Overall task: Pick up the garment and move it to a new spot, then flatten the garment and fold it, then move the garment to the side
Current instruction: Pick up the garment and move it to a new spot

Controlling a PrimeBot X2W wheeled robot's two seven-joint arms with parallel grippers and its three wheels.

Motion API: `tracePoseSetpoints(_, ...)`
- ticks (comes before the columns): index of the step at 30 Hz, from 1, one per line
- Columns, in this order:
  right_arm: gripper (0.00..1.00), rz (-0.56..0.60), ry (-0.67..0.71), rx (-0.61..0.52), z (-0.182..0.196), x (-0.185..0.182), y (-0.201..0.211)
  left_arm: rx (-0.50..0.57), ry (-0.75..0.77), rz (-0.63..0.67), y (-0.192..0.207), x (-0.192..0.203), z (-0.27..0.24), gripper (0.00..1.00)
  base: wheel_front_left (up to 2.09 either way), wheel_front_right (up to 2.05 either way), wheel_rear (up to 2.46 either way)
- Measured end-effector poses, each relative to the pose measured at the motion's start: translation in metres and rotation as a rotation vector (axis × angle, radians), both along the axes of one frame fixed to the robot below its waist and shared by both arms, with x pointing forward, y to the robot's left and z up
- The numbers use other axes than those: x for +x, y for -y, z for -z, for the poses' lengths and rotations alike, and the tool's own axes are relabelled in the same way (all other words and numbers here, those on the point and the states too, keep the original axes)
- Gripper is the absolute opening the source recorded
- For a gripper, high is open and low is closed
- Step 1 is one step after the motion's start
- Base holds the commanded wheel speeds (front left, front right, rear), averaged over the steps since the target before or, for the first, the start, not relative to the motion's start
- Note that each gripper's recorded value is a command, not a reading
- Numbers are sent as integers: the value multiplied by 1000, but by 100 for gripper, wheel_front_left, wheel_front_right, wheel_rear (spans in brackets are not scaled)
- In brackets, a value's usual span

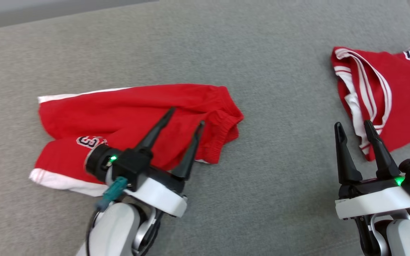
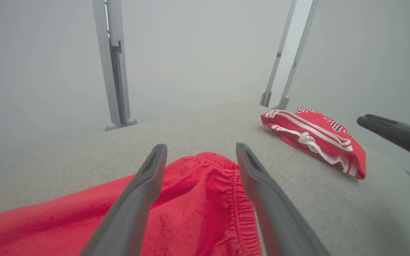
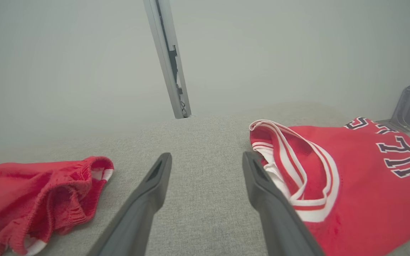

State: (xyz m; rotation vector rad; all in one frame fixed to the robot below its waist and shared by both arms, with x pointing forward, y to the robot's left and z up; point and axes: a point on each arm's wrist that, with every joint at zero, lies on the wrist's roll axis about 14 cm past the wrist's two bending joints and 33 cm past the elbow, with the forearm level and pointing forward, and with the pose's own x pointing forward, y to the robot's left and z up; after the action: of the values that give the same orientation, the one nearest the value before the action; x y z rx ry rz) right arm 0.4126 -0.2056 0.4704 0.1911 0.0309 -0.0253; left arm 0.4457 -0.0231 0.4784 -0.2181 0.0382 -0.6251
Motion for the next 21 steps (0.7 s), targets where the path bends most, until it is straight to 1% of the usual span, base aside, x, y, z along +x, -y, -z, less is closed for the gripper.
tracePoseSetpoints(1,100,0,0,0,0,0,0,0,0,0,0,0,0,100,0,0,0)
tracePoseSetpoints(5,100,-41,19,-8,-8,3,-11,-12,23,-162,-46,4,-13,100,0,0,0)
tracePoseSetpoints(10,100,-88,28,-16,-15,3,-24,4,70,-359,-107,4,-29,100,0,0,0)
tracePoseSetpoints(14,100,-116,37,-20,-23,-1,-32,28,86,-483,-152,-8,-35,100,0,0,0)
tracePoseSetpoints(15,100,-130,45,-25,-28,-3,-35,47,96,-531,-171,-16,-37,100,0,0,0)
tracePoseSetpoints(16,100,-130,45,-25,-28,-3,-35,47,96,-531,-171,-16,-37,100,0,0,0)
tracePoseSetpoints(21,100,-158,52,-31,-36,-11,-43,71,113,-605,-202,-39,-44,100,0,0,0)
